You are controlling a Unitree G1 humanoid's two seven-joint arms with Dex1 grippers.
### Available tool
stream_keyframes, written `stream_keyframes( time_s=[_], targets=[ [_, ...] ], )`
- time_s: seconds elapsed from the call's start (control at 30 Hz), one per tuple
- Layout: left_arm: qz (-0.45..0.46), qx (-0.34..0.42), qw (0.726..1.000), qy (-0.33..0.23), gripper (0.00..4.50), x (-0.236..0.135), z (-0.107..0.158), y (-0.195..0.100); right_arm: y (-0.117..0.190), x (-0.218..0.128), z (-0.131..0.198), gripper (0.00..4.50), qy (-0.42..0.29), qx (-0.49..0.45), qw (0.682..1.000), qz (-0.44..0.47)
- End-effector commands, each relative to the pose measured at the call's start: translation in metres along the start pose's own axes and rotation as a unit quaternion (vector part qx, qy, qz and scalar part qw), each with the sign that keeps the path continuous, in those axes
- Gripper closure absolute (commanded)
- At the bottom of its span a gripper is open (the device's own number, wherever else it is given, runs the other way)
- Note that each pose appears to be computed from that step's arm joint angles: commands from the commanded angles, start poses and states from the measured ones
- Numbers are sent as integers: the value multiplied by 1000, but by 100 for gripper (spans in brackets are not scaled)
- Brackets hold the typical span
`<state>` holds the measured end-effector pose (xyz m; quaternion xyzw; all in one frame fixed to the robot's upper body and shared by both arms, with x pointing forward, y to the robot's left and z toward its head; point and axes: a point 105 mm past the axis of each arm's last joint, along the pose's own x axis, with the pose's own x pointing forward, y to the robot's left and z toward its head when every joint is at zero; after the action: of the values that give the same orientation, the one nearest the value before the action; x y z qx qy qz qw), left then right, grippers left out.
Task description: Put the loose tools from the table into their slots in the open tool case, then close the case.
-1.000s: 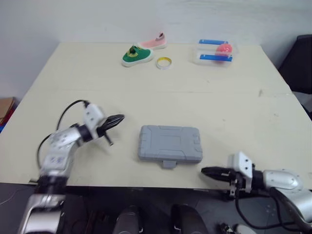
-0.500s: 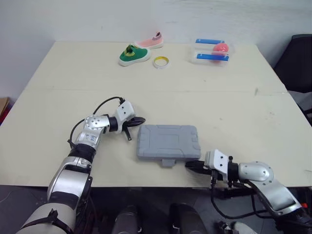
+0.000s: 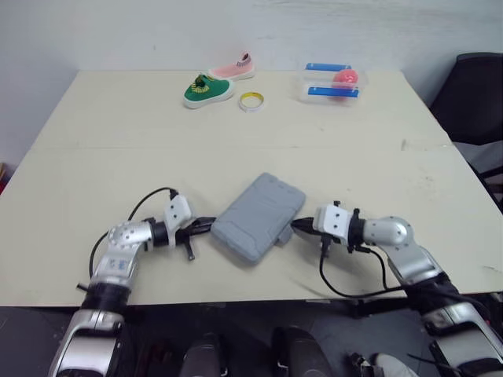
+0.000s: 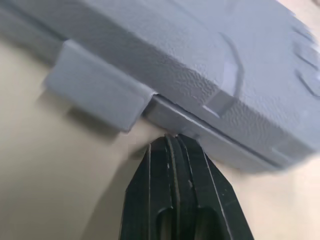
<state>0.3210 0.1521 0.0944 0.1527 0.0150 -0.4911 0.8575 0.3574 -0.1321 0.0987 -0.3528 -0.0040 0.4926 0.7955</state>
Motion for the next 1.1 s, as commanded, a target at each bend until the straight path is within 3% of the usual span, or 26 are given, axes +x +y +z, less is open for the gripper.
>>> stream_keyframes(
  time_s=[0.03, 0.1, 0.23, 0.37, 0.53, 0.7, 0.83, 0.93, 1.1],
  targets=[
    [62, 30, 994, -82, 450, -19, 43, 10, -3, -8, -26, 446, 39, 26, 998, -29],
    [72, 54, 985, -144, 450, -31, 72, 8, -5, -16, -28, 446, 35, 33, 998, -45],
    [47, 75, 985, -149, 450, -27, 92, 4, -2, -35, -30, 446, 32, 36, 997, -59],
    [-70, 93, 986, -120, 450, 23, 107, -16, 4, -51, -13, 446, -2, 60, 995, -80],
    [-117, 112, 983, -82, 450, 77, 107, -21, 24, -48, 9, 446, -27, 77, 995, -52],
    [-155, 151, 976, -4, 450, 119, 87, -26, 32, -36, 21, 446, -29, 82, 995, -51],
    [-190, 145, 963, 125, 450, 121, 33, -29, 29, -30, 25, 446, -29, 78, 995, -51],
    [-185, 96, 971, 118, 450, 121, 28, -33, 28, -25, 29, 446, -35, 77, 995, -44],
    [-195, 78, 971, 114, 450, 116, 24, -42, 30, -12, 28, 446, -30, 96, 994, -30]
  ],
)
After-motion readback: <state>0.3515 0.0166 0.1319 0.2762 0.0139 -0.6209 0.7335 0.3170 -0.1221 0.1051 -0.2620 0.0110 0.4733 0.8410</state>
